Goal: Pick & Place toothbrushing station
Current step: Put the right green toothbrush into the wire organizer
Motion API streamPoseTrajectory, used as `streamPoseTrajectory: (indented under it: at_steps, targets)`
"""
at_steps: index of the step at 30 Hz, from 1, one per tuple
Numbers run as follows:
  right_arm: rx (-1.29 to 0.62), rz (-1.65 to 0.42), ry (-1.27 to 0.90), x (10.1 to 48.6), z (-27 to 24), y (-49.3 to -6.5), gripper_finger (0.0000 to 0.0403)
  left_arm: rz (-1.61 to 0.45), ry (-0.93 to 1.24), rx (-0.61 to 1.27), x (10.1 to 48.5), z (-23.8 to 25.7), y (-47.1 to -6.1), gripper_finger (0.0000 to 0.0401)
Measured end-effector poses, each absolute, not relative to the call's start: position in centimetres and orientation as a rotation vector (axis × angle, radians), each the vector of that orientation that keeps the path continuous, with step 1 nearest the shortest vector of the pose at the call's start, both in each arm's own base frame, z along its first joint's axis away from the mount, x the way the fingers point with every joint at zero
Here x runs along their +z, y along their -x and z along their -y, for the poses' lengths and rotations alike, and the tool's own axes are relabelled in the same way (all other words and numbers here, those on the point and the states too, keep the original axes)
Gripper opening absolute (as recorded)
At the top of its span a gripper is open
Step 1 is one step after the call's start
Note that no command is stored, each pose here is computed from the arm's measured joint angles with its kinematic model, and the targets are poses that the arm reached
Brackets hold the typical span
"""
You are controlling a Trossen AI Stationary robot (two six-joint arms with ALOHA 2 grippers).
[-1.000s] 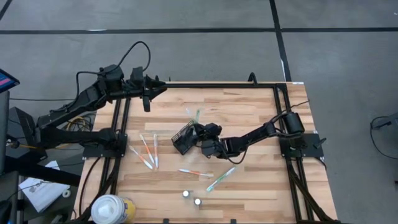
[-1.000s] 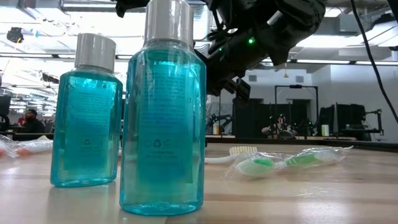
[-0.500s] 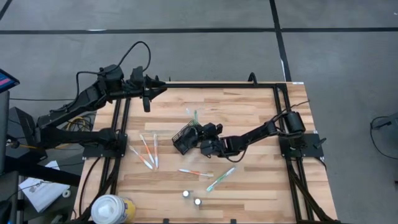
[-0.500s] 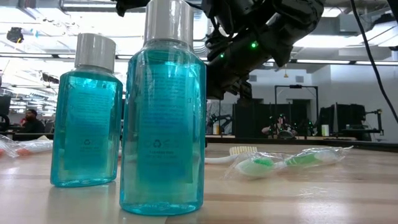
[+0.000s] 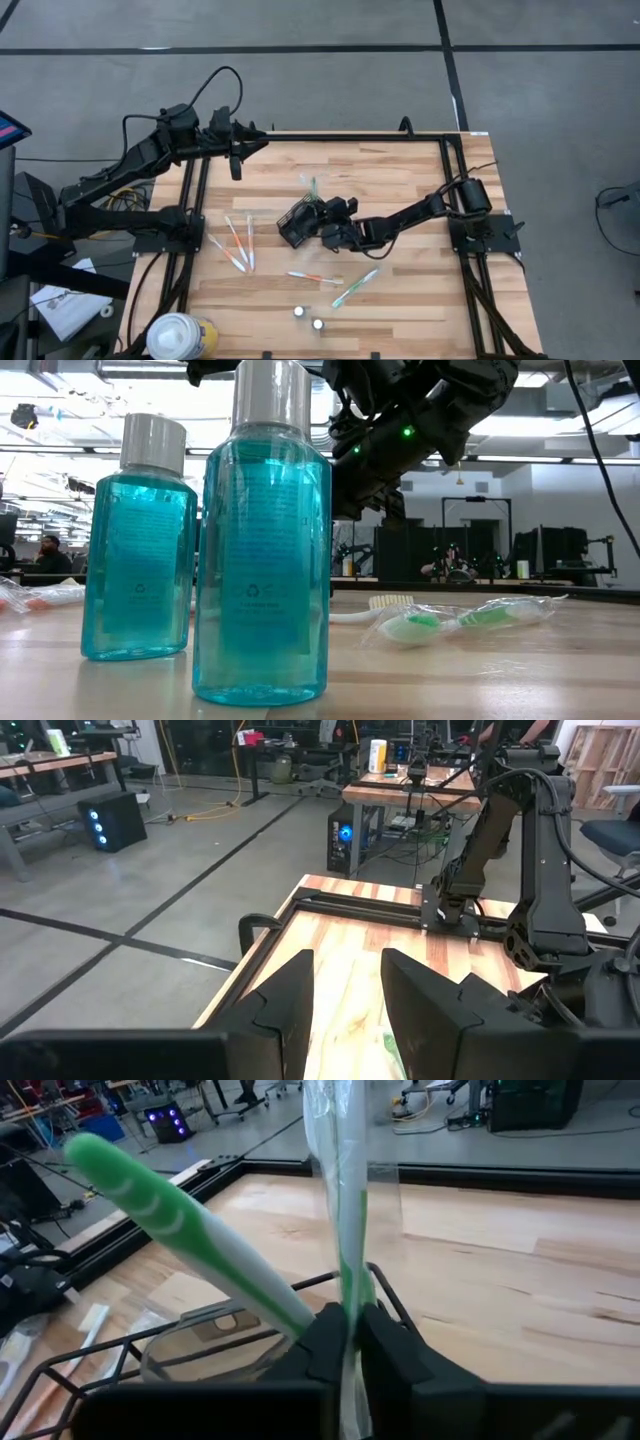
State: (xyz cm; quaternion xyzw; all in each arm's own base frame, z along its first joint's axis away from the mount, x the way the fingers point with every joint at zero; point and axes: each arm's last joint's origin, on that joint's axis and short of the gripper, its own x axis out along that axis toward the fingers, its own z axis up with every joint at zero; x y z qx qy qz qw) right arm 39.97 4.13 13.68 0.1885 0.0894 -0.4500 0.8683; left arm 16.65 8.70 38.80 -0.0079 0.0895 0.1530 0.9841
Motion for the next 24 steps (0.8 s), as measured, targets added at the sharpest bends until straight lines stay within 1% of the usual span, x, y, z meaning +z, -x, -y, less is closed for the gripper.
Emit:
streamPoseTrajectory:
  at_steps: [5, 9, 12, 14, 17, 24]
  targets:
    - [-0.935, -0.179, -0.457, 13.6, -3.7, -40.0, 0.0097, -0.180, 0.016, 0.308, 38.8, -8.7, -16.6, 0.0115]
    - [-0.938, -0.175, -0.463, 13.6, -3.7, -40.0, 0.0159, -0.180, 0.016, 0.308, 38.8, -8.7, -16.6, 0.0115]
    - [-0.933, -0.173, -0.465, 14.0, -3.6, -40.0, 0.0189, -0.180, 0.016, 0.308, 38.8, -8.7, -16.6, 0.0115]
    - [-0.929, -0.178, -0.463, 14.0, -3.6, -40.0, 0.0198, -0.180, 0.016, 0.308, 38.8, -8.7, -16.6, 0.0115]
    - [-0.904, -0.176, -0.477, 14.6, -3.8, -39.9, 0.0200, -0.180, 0.016, 0.308, 38.8, -8.7, -16.6, 0.0115]
    - [-0.837, -0.198, -0.462, 15.8, -5.0, -40.8, 0.0169, -0.181, 0.016, 0.307, 38.8, -8.7, -16.6, 0.0115]
